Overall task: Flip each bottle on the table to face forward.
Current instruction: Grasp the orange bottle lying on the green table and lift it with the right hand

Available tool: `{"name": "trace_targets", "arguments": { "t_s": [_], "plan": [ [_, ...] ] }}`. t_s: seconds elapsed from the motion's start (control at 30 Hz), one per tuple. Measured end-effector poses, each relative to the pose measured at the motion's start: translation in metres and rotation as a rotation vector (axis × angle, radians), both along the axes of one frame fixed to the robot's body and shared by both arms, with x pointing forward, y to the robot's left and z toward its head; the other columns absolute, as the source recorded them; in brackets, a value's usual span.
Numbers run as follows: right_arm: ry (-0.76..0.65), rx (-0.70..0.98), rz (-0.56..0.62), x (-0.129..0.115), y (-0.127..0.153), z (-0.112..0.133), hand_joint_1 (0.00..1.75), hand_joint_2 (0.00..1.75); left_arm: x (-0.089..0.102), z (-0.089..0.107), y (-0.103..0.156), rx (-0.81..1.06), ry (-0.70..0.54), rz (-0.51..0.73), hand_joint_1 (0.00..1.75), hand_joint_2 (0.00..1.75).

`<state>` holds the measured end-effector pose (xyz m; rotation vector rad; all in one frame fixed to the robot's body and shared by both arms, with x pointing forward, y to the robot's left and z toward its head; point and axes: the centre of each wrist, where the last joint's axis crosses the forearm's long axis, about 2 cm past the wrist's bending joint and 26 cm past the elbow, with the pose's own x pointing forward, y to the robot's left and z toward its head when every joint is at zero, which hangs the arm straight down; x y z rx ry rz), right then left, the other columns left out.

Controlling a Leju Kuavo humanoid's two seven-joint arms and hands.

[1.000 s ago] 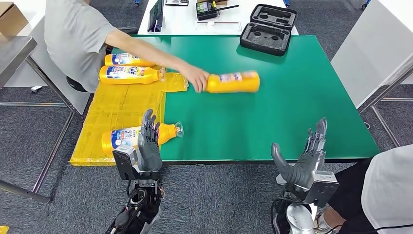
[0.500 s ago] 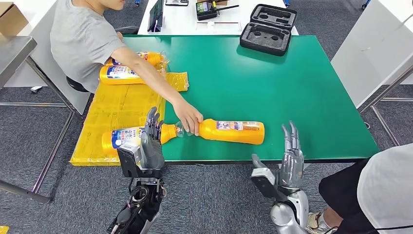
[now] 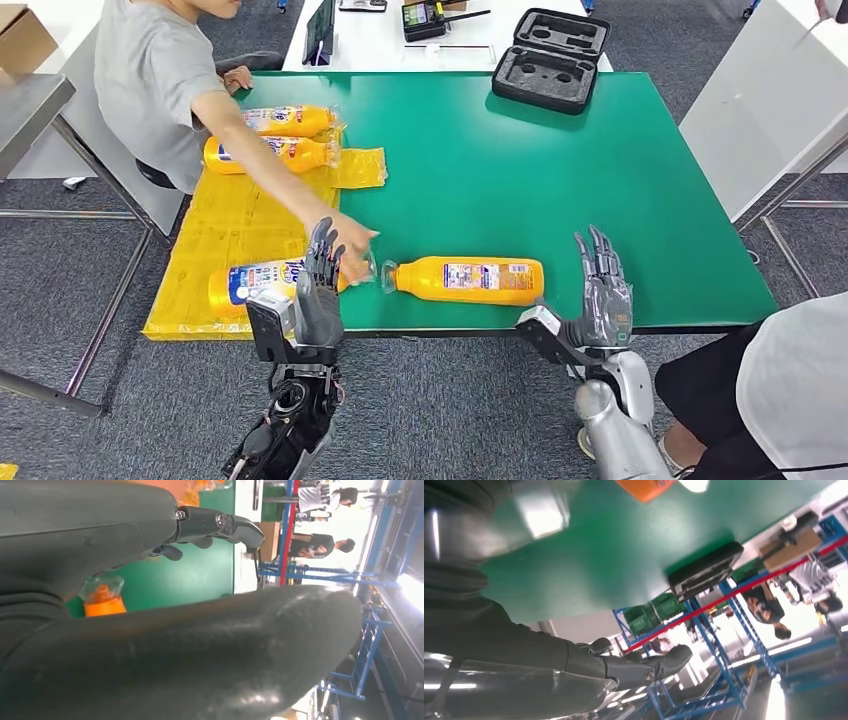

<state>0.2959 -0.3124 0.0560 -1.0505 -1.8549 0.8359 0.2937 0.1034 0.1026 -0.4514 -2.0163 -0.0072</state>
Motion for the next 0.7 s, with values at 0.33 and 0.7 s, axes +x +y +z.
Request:
{"name": "trace_targets", "arguments": {
  "t_s": [0.33,0.7],
  "plan": [
    [0.105,0.022,0.109,0.038,-0.015,0.003,0.0,1.75,0.002,0.002,-0.003,-0.001,-0.003,-0.023,0.0,0.0],
    [0.199,0.182,0.259,0.068,0.006,0.017,0.0,1.75,0.002,0.002,-0.004,-0.002,-0.005,-0.034,0.0,0.0]
  ]
}}
